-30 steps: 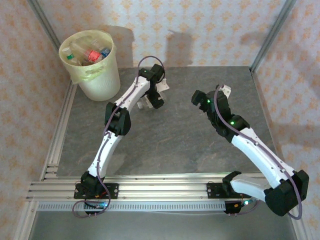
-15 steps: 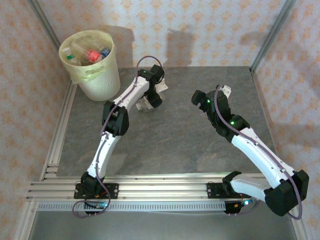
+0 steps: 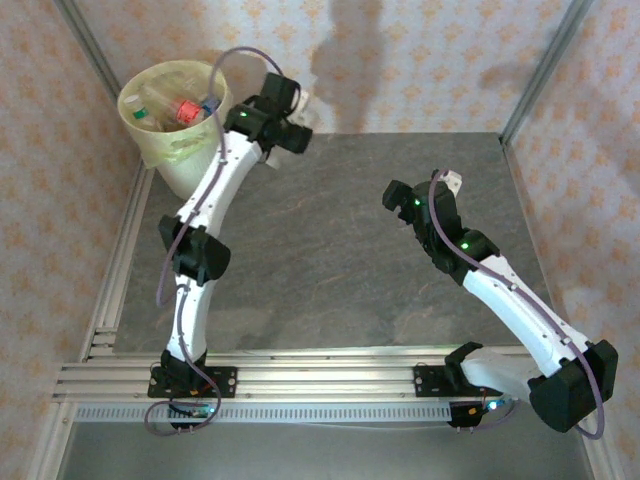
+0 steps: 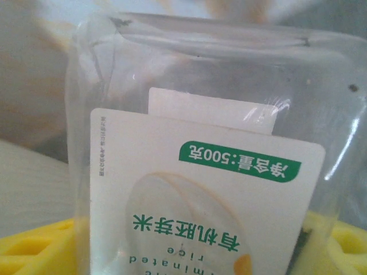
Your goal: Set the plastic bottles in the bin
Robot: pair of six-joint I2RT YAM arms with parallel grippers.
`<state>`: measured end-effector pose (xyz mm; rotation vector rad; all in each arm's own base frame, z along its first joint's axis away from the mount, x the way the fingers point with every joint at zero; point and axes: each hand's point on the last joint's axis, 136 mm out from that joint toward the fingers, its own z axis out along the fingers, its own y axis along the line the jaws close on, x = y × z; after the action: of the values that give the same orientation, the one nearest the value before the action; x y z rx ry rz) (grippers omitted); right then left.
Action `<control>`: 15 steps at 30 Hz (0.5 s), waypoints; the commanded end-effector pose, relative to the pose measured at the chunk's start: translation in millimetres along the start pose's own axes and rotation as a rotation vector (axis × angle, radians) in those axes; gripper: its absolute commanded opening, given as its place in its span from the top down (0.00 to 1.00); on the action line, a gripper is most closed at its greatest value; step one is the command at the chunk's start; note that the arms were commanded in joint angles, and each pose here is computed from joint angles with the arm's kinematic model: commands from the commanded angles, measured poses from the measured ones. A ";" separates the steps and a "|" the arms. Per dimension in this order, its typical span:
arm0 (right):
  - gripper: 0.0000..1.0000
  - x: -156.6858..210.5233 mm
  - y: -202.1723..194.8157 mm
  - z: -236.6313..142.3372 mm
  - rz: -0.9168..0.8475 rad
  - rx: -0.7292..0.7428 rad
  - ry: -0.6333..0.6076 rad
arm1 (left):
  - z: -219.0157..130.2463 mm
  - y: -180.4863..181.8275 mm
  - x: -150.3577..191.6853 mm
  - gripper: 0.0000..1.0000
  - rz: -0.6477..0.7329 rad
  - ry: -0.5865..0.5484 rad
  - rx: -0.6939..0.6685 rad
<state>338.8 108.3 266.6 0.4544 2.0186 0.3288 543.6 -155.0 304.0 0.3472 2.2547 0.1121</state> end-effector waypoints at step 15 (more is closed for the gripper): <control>0.01 -15.3 9.5 -7.7 0.023 -0.041 -0.036 | -134.2 229.4 -68.9 0.27 -0.824 -0.587 -0.697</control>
<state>338.8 109.7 267.3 0.4503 2.0183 0.3384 545.0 11.6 469.4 -0.5641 1.6754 0.3103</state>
